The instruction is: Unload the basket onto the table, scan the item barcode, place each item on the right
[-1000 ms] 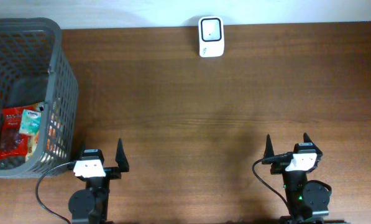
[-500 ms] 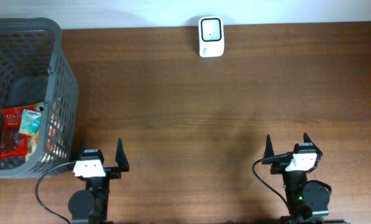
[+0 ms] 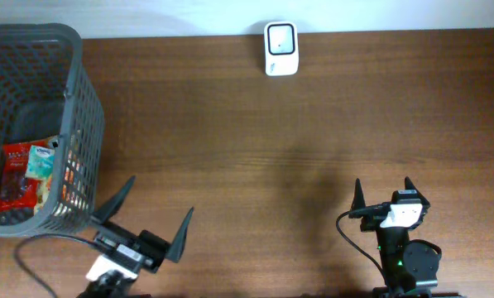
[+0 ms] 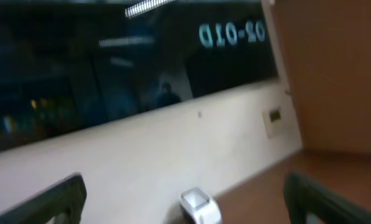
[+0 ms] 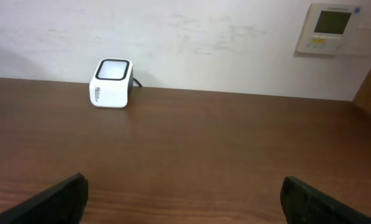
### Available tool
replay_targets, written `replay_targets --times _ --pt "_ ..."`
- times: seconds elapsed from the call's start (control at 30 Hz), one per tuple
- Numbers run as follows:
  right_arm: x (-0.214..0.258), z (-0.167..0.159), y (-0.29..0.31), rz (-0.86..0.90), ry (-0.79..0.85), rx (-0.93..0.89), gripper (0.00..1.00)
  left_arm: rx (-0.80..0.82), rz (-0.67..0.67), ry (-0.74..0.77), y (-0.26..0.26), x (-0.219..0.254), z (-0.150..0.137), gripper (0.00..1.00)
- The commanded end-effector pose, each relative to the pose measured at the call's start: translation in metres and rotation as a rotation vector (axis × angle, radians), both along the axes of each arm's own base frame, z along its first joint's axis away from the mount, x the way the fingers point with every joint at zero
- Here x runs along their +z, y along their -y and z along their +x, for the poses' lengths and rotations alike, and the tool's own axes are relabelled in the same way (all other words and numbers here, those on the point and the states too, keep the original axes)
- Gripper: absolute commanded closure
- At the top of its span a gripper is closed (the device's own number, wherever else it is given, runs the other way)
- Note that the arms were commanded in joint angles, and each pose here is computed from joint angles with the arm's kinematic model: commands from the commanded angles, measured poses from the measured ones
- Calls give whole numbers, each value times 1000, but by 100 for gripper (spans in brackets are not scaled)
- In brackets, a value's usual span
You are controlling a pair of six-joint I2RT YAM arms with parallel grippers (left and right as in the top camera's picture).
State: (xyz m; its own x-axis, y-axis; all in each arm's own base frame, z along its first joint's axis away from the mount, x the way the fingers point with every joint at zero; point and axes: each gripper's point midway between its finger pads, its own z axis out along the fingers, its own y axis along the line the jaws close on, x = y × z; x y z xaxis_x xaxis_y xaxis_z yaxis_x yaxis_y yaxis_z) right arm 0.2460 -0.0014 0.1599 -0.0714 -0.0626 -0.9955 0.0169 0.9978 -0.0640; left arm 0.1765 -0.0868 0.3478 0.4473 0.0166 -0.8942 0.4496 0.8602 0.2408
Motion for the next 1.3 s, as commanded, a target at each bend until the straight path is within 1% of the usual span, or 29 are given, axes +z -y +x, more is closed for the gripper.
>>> replay_targets --times 0.0,0.03,0.07,0.13,0.2,0.27,0.33,0.37,0.4,0.5,0.57,0.6,0.63,0.67,0.73,0.77,0.8,0.83,0.87,0.93,0.97,1.07,1.2,1.27 --pt "-3 0 3 -4 -3 -17 2 131 13 -95 -18 50 2 1" --pt "-3 0 3 -4 -3 -17 2 133 18 -216 -18 52 10 1" --pt "-3 0 3 -4 -3 -17 1 107 33 -300 -14 53 15 1" --pt "-3 0 3 -4 -3 -17 2 -26 63 -423 5 56 23 1" --pt "-3 0 3 -4 -3 -17 2 -70 72 -442 11 61 31 1" --pt "-3 0 3 -4 -3 -17 2 -70 70 -460 11 64 43 1" --pt "-3 0 3 -4 -3 -17 2 -69 56 -513 10 64 55 1" --pt "-3 0 3 -4 -3 -17 2 -51 33 -571 7 63 65 1" --pt "-3 0 3 -4 -3 -17 2 16 20 -678 -4 58 81 1" --pt "-3 0 3 -4 -3 -17 2 279 25 -937 -45 45 118 1" --pt "-3 0 3 -4 -3 -17 2 296 41 -1054 -48 51 129 1" --pt "-3 0 3 -4 -3 -17 2 319 56 -1079 -52 49 133 1" --pt "-3 0 3 -4 -3 -17 2 377 56 -1093 -61 47 142 1" --pt "-3 0 3 -4 -3 -17 2 471 -8 -1116 -75 45 150 1" --pt "-3 0 3 -4 -3 -17 2 660 -128 -1137 -110 43 157 1" --pt "-3 0 3 -4 -3 -17 2 714 -183 -1139 -126 44 157 1" --pt "-3 0 3 -4 -3 -17 2 778 -273 -1142 -149 47 156 1" --pt "-3 0 3 -4 -3 -17 2 877 -391 -1129 -186 51 151 1" --pt "-3 0 3 -4 -3 -17 2 926 -448 -1122 -204 51 146 1" --pt "-3 0 3 -4 -3 -17 2 1068 -617 -1107 -256 45 131 1" --pt "-3 0 3 -4 -3 -17 2 1112 -670 -1116 -272 39 127 1" --pt "-3 0 3 -4 -3 -17 2 1162 -707 -1179 -295 17 126 1" --pt "-3 0 3 -4 -3 -17 2 1192 -717 -1315 -313 -29 147 1" --pt "-3 0 3 -4 -3 -17 2 1296 -761 -1379 -329 -58 148 1"
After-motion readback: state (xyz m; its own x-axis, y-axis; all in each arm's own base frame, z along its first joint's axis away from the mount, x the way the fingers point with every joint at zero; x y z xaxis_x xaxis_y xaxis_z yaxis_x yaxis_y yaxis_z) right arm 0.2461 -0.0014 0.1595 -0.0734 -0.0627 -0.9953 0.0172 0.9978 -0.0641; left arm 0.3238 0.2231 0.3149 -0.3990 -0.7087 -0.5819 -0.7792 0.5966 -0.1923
